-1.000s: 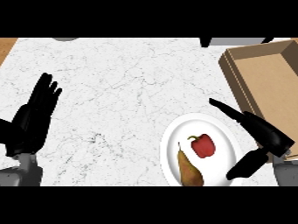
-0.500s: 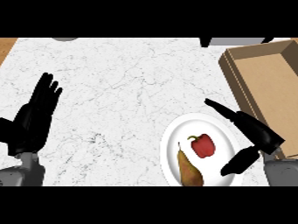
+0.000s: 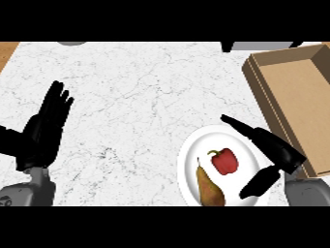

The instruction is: Pick the bell pepper from the plate and place it in the cardboard box

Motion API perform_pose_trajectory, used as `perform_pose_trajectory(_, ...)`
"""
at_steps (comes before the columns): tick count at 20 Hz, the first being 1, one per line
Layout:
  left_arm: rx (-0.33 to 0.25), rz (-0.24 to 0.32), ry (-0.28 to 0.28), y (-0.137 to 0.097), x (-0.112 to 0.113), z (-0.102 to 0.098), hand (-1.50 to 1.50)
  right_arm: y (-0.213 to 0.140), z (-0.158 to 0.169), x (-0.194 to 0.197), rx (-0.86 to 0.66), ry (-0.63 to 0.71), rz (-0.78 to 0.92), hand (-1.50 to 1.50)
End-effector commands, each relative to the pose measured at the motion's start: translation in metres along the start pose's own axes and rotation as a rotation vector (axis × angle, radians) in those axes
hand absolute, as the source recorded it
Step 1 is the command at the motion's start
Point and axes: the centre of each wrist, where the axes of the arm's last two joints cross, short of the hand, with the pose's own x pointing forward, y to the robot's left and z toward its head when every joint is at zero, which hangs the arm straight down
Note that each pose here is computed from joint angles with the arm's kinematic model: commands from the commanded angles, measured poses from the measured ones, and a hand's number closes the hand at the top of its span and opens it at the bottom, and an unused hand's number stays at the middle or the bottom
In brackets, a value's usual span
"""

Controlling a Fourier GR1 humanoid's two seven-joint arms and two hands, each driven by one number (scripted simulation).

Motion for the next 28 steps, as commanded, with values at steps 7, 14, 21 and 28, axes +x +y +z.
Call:
perform_pose_trajectory(7, -0.004, -0.006, -0.006, 0.005, 0.015, 0.004, 0.0, 0.022, -0.012, -0.001, 0.001, 0.014, 0.007, -1.5)
perform_pose_trajectory(14, -0.018, 0.003, -0.014, 0.017, -0.004, 0.008, 0.0, 0.023, -0.021, 0.004, 0.014, -0.01, 0.043, -1.5)
perform_pose_trajectory(21, -0.004, -0.009, 0.008, 0.013, 0.004, 0.005, 0.0, 0.048, -0.029, 0.01, -0.02, -0.093, 0.134, 1.5)
perform_pose_trajectory(28, -0.002, 0.008, -0.007, 0.014, 0.002, 0.004, 0.0, 0.035, -0.02, -0.006, -0.12, -0.116, 0.185, 1.5)
